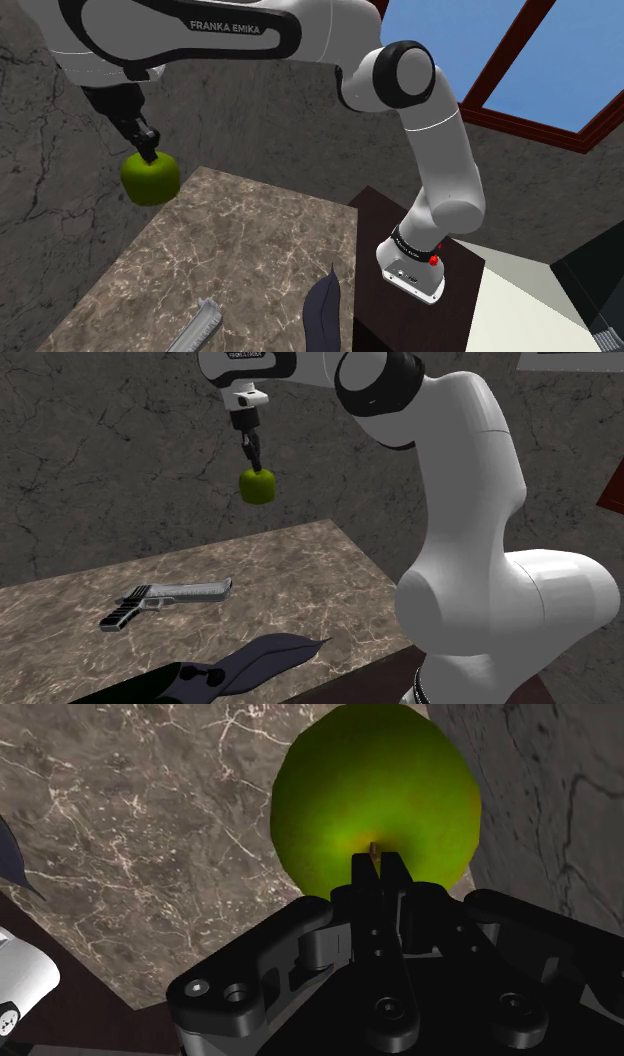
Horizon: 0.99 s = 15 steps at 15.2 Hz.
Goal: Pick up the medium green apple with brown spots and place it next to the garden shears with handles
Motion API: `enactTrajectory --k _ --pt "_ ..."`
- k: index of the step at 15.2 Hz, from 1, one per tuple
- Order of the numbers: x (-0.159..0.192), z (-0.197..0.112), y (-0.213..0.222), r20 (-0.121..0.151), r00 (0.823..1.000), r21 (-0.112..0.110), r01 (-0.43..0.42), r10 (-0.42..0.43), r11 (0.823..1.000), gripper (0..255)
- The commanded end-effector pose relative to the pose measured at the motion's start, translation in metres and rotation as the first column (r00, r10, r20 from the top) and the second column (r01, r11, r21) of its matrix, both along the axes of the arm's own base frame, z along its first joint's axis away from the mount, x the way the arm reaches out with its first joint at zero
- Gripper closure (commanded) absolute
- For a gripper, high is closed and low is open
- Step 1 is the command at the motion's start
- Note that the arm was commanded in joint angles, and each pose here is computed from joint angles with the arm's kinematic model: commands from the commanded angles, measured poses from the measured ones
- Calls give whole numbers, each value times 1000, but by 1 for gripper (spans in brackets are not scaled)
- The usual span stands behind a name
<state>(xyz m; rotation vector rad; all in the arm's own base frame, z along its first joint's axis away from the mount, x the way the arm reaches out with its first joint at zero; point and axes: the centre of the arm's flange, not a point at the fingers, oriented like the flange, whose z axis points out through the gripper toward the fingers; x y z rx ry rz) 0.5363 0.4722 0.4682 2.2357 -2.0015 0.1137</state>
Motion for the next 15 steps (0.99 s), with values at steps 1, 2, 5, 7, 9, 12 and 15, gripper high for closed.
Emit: enactTrajectory --k 1,2,5,7,9,12,15 --pt "-1 10 -1 0 1000 0 0 0 1000 255" --pt "-1 14 -1 0 1000 0 0 0 1000 255" --pt "-37 14 -17 0 1000 0 0 0 1000 255" --pt "-61 14 -28 0 1000 0 0 0 1000 255" --pt "-85 14 -39 0 1000 0 0 0 1000 255" --pt "-121 15 -55 0 1000 0 0 0 1000 255" --pt "-157 15 -72 0 1000 0 0 0 1000 255"
